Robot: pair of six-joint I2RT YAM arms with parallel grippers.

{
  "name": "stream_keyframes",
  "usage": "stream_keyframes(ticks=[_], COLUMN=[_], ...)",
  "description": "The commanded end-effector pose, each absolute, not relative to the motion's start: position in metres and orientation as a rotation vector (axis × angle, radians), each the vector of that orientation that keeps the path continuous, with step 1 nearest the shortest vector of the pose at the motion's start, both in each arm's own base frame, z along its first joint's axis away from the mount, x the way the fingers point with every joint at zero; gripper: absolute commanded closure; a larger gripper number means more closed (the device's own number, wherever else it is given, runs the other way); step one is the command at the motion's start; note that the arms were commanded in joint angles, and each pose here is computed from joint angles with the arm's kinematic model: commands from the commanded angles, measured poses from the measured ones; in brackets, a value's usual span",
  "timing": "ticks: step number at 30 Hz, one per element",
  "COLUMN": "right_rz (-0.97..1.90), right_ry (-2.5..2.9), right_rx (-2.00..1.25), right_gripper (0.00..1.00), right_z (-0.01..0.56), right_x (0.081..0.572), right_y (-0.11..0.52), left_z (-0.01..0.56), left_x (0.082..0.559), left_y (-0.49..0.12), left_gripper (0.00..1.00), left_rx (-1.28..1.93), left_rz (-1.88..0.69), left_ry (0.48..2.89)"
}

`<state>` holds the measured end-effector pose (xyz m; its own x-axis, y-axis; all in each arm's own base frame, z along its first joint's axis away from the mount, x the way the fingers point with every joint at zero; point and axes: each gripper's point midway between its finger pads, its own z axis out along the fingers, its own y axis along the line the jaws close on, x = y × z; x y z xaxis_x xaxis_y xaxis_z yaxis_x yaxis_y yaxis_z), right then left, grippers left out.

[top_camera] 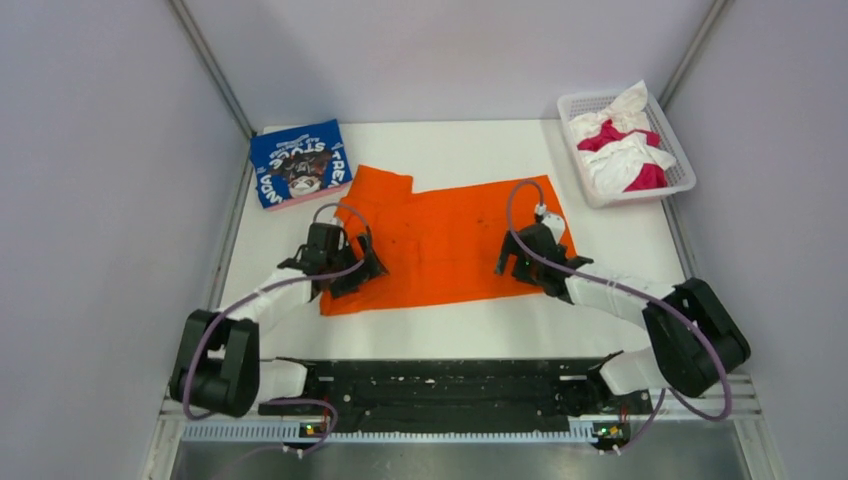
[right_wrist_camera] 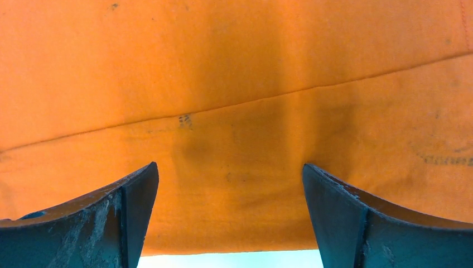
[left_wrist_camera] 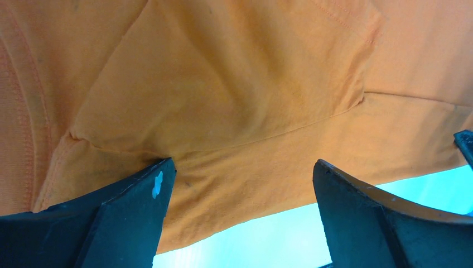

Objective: Fold and stack the t-shirts
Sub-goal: Fold the flattened tshirt in 1/3 of the way, then grab the side of the flattened tshirt furthest away from the robot with both arms

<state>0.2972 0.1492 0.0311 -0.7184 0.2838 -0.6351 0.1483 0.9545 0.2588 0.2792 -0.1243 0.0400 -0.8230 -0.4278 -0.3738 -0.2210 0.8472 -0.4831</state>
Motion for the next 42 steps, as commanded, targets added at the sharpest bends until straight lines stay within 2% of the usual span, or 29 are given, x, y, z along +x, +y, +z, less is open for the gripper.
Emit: stream_keyframes(ticks=[1, 6, 13, 25, 33, 38, 42], right_rz=[0.194, 0.214, 0.325, 0.345, 0.369, 0.249, 0.111], right_ry=[2.558, 2.633, 2.654, 2.581, 2.167, 1.917, 1.899], right_rx=[0.275, 0.212, 0.266, 0.239, 0.366, 0.494, 0.527], right_gripper=[0.01, 0.01, 0.01, 0.01, 0.01, 0.01, 0.01], right_z=[0.009, 0.006, 0.010, 0.036, 0.129, 0.181, 0.182], right_x=[0.228, 0.191, 0.163, 0.173, 0.249, 0.289, 0.310], right_y=[0.140, 0.139, 0.151, 0.160, 0.167, 0.146, 0.129], left_z=[0.004, 0.006, 0.014, 0.031, 0.112, 0.156, 0.161], left_x=[0.207, 0.184, 0.183, 0.184, 0.250, 0.323, 0.385], left_y=[-0.102, -0.088, -0.099, -0.092, -0.098, -0.086, -0.076], left_gripper=[0.01, 0.01, 0.01, 0.01, 0.01, 0.01, 0.02], left_rx=[-0.623, -0.636, -0.640, -0.656, -0.537, -0.538, -0.528], left_rz=[-0.455, -0.397, -0.510, -0.477, -0.498, -0.330, -0.138], left_ry=[2.699, 2.671, 2.625, 2.584, 2.389, 2.283, 2.309])
